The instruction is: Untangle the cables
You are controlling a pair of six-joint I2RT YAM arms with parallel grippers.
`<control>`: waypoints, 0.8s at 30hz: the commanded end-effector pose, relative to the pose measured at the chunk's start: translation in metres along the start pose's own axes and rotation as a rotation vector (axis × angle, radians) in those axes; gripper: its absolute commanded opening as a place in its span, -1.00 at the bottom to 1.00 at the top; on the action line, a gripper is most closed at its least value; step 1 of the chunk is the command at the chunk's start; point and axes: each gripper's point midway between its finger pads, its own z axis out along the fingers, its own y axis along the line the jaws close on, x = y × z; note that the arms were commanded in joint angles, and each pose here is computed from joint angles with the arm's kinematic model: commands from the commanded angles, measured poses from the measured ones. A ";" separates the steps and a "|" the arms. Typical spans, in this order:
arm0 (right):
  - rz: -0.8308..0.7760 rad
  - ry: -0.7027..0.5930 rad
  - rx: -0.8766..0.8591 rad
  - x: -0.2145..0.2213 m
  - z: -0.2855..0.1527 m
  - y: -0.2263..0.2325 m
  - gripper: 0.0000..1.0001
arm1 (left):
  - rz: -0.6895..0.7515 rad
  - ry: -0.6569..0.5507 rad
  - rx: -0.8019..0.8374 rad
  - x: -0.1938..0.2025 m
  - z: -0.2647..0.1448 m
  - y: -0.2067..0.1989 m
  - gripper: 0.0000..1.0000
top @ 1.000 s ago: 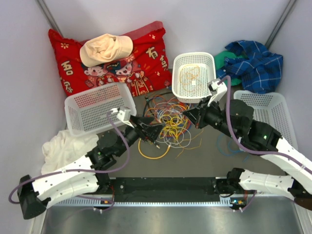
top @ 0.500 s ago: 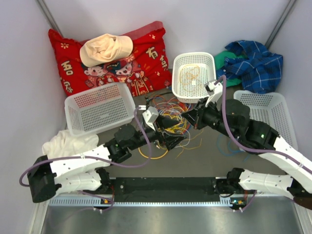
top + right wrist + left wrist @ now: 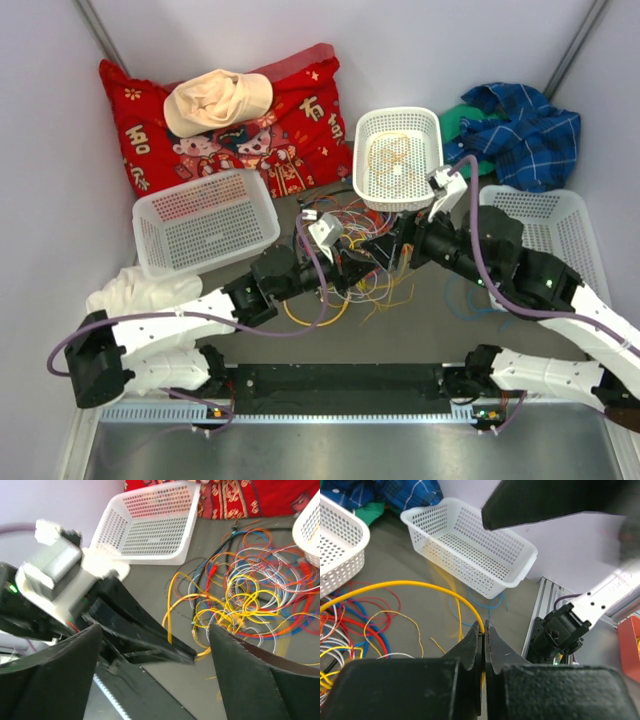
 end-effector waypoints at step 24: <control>-0.086 -0.191 -0.072 -0.028 -0.033 0.002 0.93 | -0.065 -0.322 -0.190 -0.290 -0.017 -0.033 -1.00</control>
